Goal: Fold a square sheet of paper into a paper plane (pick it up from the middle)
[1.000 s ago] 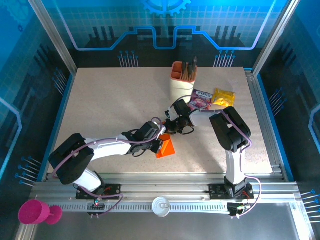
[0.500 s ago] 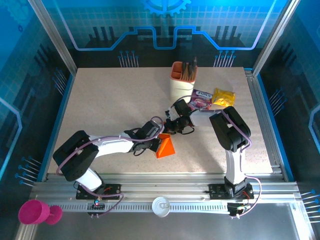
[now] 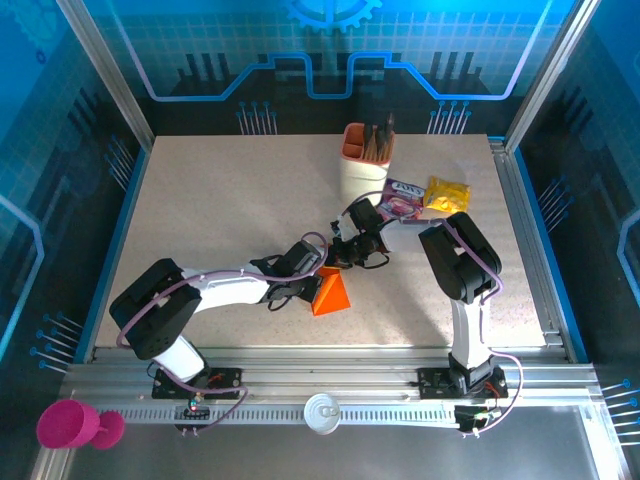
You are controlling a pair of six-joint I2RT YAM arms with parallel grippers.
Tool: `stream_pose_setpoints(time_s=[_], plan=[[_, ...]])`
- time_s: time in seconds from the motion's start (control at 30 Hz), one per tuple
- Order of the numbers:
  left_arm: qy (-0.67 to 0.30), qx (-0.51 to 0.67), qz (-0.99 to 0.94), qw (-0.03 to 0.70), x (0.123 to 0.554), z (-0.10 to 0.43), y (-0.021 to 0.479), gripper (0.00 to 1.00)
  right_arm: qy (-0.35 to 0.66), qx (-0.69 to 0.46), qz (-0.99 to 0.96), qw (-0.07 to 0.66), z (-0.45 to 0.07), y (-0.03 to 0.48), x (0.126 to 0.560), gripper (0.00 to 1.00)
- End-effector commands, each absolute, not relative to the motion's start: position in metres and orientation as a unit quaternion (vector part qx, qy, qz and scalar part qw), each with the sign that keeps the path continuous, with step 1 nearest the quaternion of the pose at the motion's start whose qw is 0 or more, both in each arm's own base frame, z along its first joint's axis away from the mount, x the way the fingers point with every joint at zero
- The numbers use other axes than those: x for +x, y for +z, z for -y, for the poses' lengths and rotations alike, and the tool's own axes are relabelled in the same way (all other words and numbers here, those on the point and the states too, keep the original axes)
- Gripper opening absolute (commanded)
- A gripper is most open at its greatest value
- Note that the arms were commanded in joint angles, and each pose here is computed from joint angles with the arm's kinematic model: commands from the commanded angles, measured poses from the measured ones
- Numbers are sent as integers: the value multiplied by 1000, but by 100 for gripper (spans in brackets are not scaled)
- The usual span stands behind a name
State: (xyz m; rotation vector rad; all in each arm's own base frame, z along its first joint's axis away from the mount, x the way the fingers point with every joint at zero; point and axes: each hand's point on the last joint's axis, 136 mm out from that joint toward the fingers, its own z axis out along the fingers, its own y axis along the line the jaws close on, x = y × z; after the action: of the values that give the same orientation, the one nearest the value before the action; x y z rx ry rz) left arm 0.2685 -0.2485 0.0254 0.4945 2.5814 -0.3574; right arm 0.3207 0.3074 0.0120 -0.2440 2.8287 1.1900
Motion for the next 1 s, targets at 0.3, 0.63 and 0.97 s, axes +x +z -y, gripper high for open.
stream_pose_setpoints(time_s=[0.3, 0.63, 0.97], plan=[[-125, 170, -948, 240, 268, 241, 27, 0, 329, -47, -943, -7, -280, -36, 305, 0], [-156, 159, -942, 251, 261, 243, 43, 0, 328, -47, -944, -9, -279, -38, 305, 0], [-140, 166, -946, 242, 266, 244, 31, 0, 328, -45, -944, -13, -279, -42, 303, 0]])
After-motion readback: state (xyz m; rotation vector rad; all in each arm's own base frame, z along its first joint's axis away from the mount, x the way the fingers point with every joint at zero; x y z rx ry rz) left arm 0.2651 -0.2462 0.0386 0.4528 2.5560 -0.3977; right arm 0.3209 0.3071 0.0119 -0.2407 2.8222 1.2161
